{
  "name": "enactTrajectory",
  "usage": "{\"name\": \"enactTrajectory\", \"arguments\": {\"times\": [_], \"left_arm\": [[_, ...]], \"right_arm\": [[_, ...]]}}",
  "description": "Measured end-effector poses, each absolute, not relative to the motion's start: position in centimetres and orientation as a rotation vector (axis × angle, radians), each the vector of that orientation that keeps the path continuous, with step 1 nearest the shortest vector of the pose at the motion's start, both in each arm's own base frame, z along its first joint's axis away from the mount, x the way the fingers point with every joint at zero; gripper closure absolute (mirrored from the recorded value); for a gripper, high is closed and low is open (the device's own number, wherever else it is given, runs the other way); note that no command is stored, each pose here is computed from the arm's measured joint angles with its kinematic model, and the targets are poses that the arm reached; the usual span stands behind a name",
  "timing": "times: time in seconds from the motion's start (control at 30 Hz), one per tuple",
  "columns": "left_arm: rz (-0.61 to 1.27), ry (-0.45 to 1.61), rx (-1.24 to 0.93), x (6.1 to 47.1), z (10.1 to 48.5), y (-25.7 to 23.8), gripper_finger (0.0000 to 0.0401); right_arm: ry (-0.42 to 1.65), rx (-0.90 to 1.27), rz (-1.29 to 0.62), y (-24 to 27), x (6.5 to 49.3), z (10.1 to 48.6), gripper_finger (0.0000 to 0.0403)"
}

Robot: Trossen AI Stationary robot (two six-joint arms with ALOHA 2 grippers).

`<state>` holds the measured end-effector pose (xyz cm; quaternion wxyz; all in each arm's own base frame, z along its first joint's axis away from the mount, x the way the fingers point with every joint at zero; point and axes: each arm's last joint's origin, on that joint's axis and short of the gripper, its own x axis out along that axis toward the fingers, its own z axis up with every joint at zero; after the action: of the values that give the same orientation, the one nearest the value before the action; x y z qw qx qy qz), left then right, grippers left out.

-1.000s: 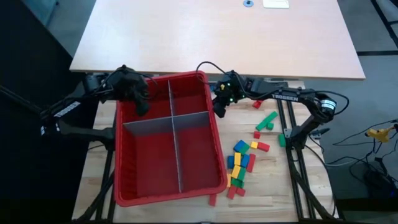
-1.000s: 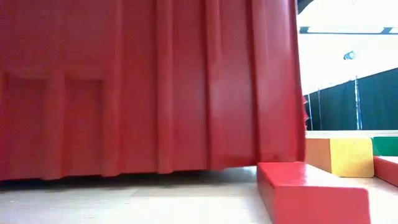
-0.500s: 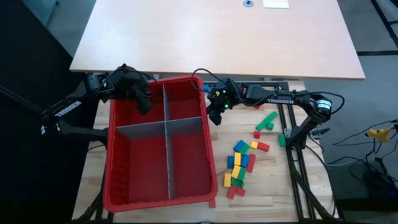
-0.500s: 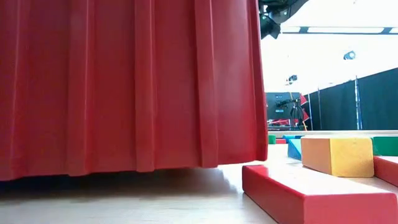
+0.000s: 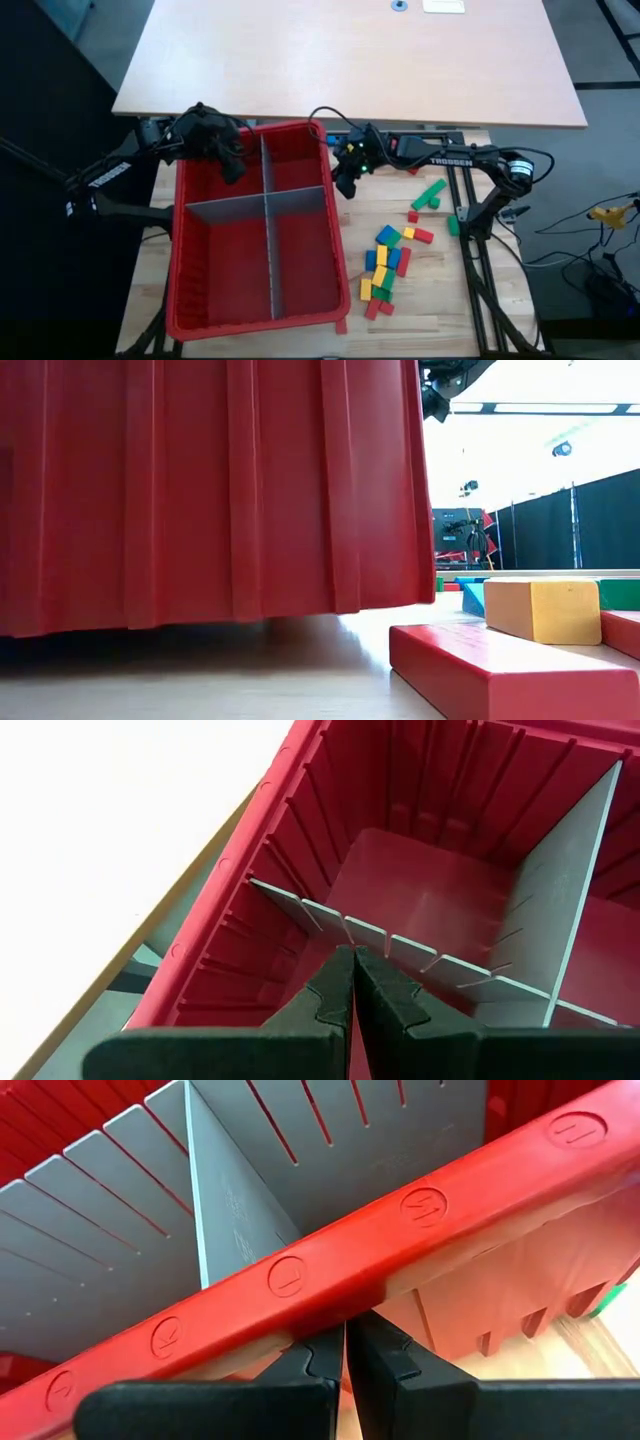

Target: Sort blocks

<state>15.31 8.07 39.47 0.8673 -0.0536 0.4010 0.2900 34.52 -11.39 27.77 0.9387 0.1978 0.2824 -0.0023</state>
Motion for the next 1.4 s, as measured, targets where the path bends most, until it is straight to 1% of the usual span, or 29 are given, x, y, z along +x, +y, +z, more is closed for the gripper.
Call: {"name": "enactTrajectory", "arguments": {"times": [0.3,0.73,0.93,1.07,1.17,1.4], "left_arm": [[0.590,0.798,-0.126,15.6,39.7,8.1,0.0401],[0.586,0.779,-0.144,15.7,39.8,8.1,0.0401],[0.430,0.701,-0.220,16.6,40.1,7.9,0.0401],[0.406,0.742,-0.235,17.4,39.5,8.1,0.0401],[0.402,0.767,-0.233,18.0,39.1,8.4,0.0401],[0.380,0.807,-0.193,18.8,38.5,8.8,0.0401]], "right_arm": [[0.526,0.386,0.014,-11.3,35.0,29.7,0.0403],[0.540,0.413,0.063,-10.6,35.2,29.7,0.0403],[0.542,0.423,0.068,-10.5,35.2,29.7,0.0403],[0.545,0.432,0.074,-10.5,35.1,29.7,0.0403],[0.541,0.449,0.115,-10.2,35.2,29.7,0.0403],[0.564,0.448,0.180,-8.5,35.4,29.8,0.0403]]}}
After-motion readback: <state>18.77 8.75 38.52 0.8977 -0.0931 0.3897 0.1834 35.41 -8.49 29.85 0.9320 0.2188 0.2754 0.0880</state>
